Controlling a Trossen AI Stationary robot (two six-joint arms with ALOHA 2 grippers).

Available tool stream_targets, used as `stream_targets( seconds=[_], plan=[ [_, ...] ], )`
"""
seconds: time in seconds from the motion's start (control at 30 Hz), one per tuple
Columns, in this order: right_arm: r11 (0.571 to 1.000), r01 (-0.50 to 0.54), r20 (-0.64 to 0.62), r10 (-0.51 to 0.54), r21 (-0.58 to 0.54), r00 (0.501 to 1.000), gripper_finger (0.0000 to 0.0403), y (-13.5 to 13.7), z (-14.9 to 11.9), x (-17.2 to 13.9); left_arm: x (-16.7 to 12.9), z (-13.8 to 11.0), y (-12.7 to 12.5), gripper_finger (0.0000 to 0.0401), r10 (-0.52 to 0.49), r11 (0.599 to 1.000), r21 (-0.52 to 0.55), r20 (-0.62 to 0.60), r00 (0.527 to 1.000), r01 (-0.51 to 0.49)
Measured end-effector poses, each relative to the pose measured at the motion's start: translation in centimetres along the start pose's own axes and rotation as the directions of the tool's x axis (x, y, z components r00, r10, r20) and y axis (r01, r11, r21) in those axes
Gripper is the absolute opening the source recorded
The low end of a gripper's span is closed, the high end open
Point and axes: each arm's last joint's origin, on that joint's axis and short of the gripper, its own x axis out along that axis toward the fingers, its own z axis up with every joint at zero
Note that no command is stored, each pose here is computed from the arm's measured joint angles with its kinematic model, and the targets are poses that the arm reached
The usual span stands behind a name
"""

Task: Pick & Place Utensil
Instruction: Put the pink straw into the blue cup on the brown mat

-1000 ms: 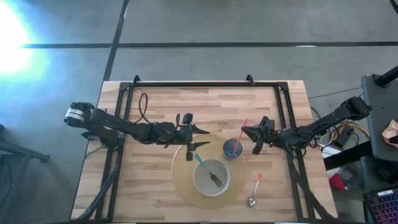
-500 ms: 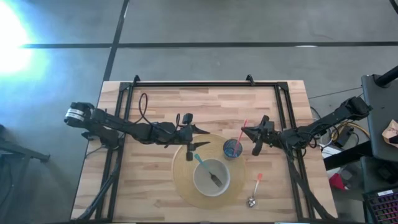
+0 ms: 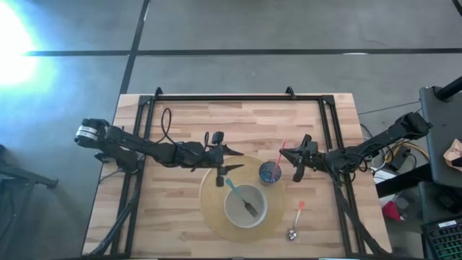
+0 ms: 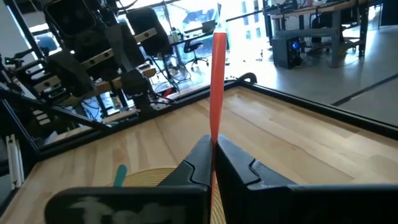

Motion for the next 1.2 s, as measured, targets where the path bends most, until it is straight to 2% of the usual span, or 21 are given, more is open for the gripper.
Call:
stream_targets(
  seconds=[0.17,0.47,0.67,1.0,1.2],
  plan=[
    [1.000,0.001,-0.002,-0.001,0.002,1.000,0.0018,0.0,0.0,0.0,0.0,0.0,0.0,0.0168,0.000,1.000,0.000,0.000,1.000,0.000],
    [1.000,0.003,-0.007,-0.003,-0.003,1.000,0.0096,0.0,-0.1,0.0,0.0,0.0,0.0,0.0168,0.000,1.000,0.000,0.000,1.000,0.000],
    [1.000,0.002,-0.007,-0.002,-0.007,1.000,0.0131,0.0,-0.1,0.0,0.0,0.0,0.0,0.0168,0.000,1.000,0.000,0.000,1.000,0.000],
    [1.000,0.011,-0.033,-0.012,-0.025,0.999,0.0159,0.2,0.2,0.1,0.0,0.0,0.0,0.0168,-0.001,1.000,0.000,-0.001,1.000,0.001],
    [0.996,0.061,-0.158,-0.069,-0.058,0.985,0.0169,0.7,1.1,0.3,0.0,0.0,0.0,0.0168,-0.001,1.000,0.000,-0.001,1.000,0.001]
  ],
)
